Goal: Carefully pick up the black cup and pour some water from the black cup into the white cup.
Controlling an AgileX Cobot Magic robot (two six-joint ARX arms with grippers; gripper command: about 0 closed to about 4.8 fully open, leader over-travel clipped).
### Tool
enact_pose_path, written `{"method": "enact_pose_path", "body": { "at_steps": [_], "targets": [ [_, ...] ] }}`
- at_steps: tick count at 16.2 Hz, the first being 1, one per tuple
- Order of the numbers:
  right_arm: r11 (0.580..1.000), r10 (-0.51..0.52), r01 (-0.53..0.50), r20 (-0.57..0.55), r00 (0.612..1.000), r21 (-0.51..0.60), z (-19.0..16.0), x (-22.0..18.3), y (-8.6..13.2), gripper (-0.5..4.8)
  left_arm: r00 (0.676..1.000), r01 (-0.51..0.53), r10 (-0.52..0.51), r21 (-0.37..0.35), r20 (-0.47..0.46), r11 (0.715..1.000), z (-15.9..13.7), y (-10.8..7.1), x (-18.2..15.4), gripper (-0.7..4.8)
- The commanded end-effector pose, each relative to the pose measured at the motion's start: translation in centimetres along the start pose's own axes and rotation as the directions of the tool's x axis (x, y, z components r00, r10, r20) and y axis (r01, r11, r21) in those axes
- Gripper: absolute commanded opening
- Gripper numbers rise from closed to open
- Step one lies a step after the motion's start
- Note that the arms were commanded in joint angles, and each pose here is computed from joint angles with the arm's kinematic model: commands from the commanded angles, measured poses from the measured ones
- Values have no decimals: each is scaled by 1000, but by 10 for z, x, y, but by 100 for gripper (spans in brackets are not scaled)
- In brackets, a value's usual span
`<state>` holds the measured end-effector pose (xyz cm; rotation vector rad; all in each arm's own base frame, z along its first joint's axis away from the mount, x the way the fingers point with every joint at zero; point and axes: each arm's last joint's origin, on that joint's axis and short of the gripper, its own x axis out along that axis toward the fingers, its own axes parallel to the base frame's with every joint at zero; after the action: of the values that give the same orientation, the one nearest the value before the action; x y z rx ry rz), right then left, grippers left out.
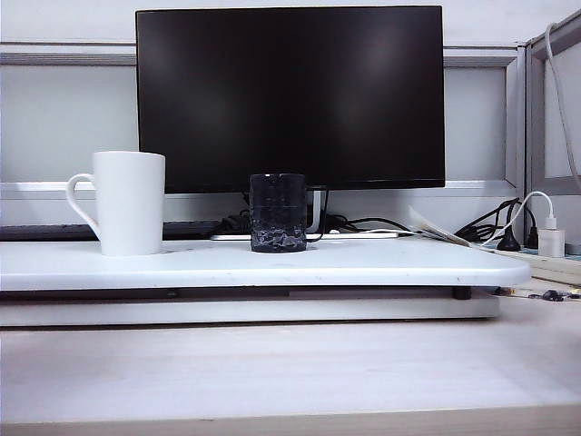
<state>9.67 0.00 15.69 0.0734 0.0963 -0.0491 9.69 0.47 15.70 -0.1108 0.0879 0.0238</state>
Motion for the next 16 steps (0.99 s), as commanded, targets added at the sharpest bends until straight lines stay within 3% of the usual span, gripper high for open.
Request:
{"method": "enact_pose_path", "body": {
  "at_steps": [1,4,5,6,7,8,9,11,12,13,14,15,16],
  "targets": [
    [1000,-3,3,9,1000,-3,0,0,0,-5,1000,-3,3,2,-4,1000,0,0,0,-6],
    [1000,21,-21,49,999,-1,12,-3,1,-5,1000,2,-2,-19,11,1000,3,0,-1,-5],
    [998,59,-60,133,989,-3,40,-13,4,-4,999,33,-29,-86,46,996,15,-3,-4,47],
    [998,63,-63,192,979,-4,59,-20,5,18,996,62,-56,-85,71,994,24,-4,-7,153],
    [998,65,-62,278,958,-19,83,-33,6,109,990,93,-84,-78,110,993,37,-7,-11,288],
    [997,71,-65,388,919,-28,112,-47,7,219,978,120,-106,-67,179,990,56,-9,-19,372],
    [997,75,-69,473,878,-30,140,-58,8,253,955,154,-135,-50,266,987,79,-13,-29,377],
    [990,140,-106,496,857,-95,192,-45,15,398,904,183,-153,-38,400,982,123,-18,-44,377],
    [981,191,-146,490,851,-129,209,-32,19,428,895,208,-180,-25,409,978,138,-20,-42,382],
    [964,264,-213,462,847,-160,226,-10,24,431,893,254,-234,-2,386,967,152,-23,-31,456],
    [932,362,-311,408,838,-187,238,17,31,431,903,306,-290,-1,318,952,158,-25,-13,479],
    [907,420,-377,356,834,-188,241,35,39,428,903,363,-351,-5,247,932,159,-27,2,479],
    [882,471,-436,284,835,-179,239,60,52,386,900,400,-390,-14,197,916,156,-27,17,479]
  ]
}}
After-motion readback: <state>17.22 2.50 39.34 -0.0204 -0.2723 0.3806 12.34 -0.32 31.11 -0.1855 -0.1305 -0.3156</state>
